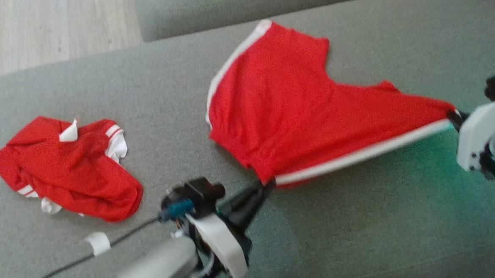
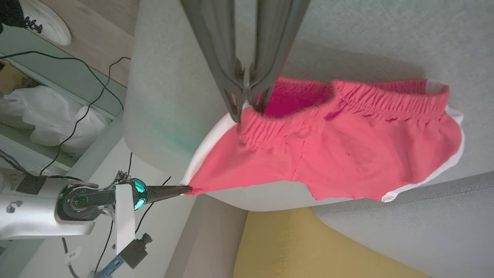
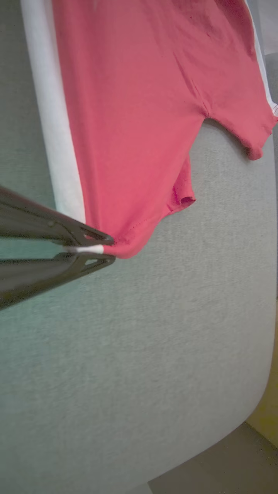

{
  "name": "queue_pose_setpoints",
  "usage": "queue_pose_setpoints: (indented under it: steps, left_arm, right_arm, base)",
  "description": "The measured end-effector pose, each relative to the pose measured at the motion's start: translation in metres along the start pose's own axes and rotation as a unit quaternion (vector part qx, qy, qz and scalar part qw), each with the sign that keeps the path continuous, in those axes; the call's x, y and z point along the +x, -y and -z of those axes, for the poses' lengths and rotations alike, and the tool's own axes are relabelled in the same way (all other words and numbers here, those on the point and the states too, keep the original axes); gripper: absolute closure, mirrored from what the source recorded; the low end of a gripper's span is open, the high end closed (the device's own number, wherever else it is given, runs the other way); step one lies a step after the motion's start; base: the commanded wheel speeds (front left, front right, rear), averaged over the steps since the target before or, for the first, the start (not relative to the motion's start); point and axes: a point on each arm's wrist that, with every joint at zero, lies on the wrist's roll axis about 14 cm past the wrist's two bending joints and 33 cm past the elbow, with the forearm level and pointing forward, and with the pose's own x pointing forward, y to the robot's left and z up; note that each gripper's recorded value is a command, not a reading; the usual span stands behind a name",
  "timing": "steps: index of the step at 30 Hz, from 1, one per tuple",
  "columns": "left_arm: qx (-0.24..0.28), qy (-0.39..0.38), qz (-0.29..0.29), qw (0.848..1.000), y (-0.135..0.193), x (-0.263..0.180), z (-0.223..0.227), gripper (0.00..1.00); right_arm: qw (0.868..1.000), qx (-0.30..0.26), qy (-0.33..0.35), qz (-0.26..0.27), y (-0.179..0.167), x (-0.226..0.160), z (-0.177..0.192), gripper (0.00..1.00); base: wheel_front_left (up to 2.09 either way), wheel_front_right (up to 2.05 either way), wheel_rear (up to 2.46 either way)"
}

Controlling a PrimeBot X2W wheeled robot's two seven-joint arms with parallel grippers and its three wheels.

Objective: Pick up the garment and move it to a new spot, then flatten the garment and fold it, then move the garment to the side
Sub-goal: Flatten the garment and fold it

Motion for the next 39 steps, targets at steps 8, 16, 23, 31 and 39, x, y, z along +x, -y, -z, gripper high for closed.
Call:
queue_pose_setpoints:
  steps: [8,16,23,31,39]
  left_arm:
    - [-0.022,-0.01,0.029,0.999,0.052,-0.012,0.013,1.0]
    - [-0.036,0.023,0.005,0.999,0.045,-0.012,0.001,1.0]
    - [-0.03,0.061,-0.035,0.997,0.008,-0.006,-0.023,1.0]
    - [-0.036,0.08,-0.091,0.992,-0.045,-0.002,-0.033,1.0]
    - [-0.043,0.074,-0.128,0.988,-0.087,-0.002,-0.026,1.0]
  right_arm:
    - [0.999,0.013,-0.033,0.008,0.023,-0.041,0.036,1.0]
    - [0.998,0.031,0.049,-0.007,0.016,-0.05,-0.007,1.0]
    - [0.992,0.014,0.12,-0.027,-0.015,-0.036,-0.059,1.0]
    - [0.983,-0.049,0.173,-0.034,-0.045,0.0,-0.125,1.0]
    - [0.981,-0.093,0.161,-0.062,-0.09,0.062,-0.147,1.0]
  base:
    - [0.0,0.0,0.0]
    - [0.0,0.0,0.0]
    - [0.0,0.0,0.0]
    - [0.0,0.0,0.0]
    - [0.0,0.0,0.0]
